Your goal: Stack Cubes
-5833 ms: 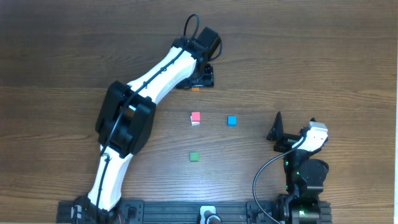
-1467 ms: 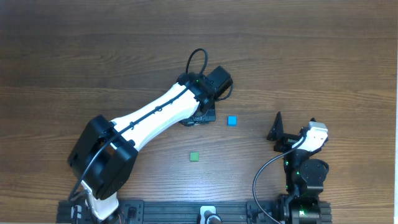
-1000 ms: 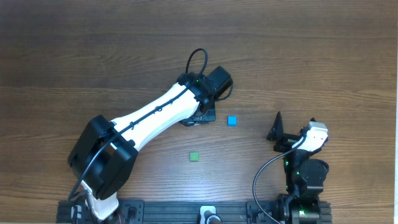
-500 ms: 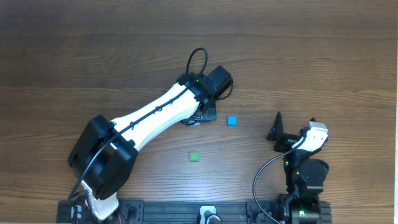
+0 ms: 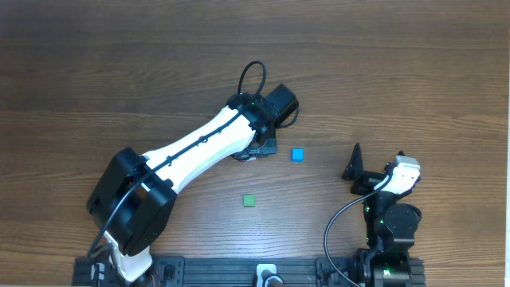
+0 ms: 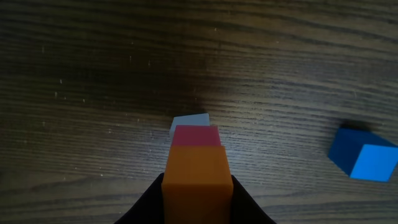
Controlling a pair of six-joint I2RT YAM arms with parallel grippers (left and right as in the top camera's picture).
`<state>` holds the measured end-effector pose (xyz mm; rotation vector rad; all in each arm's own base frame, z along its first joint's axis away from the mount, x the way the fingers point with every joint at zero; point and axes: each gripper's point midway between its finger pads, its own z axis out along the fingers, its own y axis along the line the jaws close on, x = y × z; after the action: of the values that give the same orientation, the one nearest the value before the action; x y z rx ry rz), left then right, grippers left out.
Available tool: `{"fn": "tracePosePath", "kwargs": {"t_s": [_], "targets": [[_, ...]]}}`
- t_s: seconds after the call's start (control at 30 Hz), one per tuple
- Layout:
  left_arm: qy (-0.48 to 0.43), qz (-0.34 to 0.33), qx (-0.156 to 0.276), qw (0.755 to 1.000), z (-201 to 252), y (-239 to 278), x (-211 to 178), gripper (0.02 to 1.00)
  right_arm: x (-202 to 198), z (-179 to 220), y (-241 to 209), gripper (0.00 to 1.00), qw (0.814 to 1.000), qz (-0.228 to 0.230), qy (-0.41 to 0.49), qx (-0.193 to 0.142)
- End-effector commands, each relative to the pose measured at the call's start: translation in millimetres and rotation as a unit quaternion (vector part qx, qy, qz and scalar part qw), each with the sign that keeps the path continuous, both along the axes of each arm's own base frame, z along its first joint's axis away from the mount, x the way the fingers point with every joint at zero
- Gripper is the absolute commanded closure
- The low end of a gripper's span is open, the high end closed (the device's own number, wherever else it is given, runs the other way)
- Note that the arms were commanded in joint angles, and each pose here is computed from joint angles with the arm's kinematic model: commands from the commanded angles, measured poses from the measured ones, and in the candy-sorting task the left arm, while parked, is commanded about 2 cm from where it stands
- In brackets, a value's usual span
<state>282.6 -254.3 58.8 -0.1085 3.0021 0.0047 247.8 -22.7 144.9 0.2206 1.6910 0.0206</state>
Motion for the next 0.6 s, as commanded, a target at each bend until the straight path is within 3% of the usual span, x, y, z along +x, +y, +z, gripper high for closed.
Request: {"fn": "tracePosePath", "kwargs": {"t_s": [0.03,0.4,0.6], "targets": [[-0.013,0.008,-0.002,1.0,8.5,3.1,0.2,0.934,0.0,-3.1,1.0,0.009,1.0,0.003,0.003,0.0],[-0.007,0.012,0.001,1.0,4.6,5.3,-3.5,0.919,0.0,-3.1,0.9,0.007,1.0,0.003,0.003,0.0],[-0.007,0.012,0.001,1.0,4.6,5.3,-3.5,0.768,0.0,-3.1,1.0,0.009,1.0,0.003,0.003,0.0]]}}
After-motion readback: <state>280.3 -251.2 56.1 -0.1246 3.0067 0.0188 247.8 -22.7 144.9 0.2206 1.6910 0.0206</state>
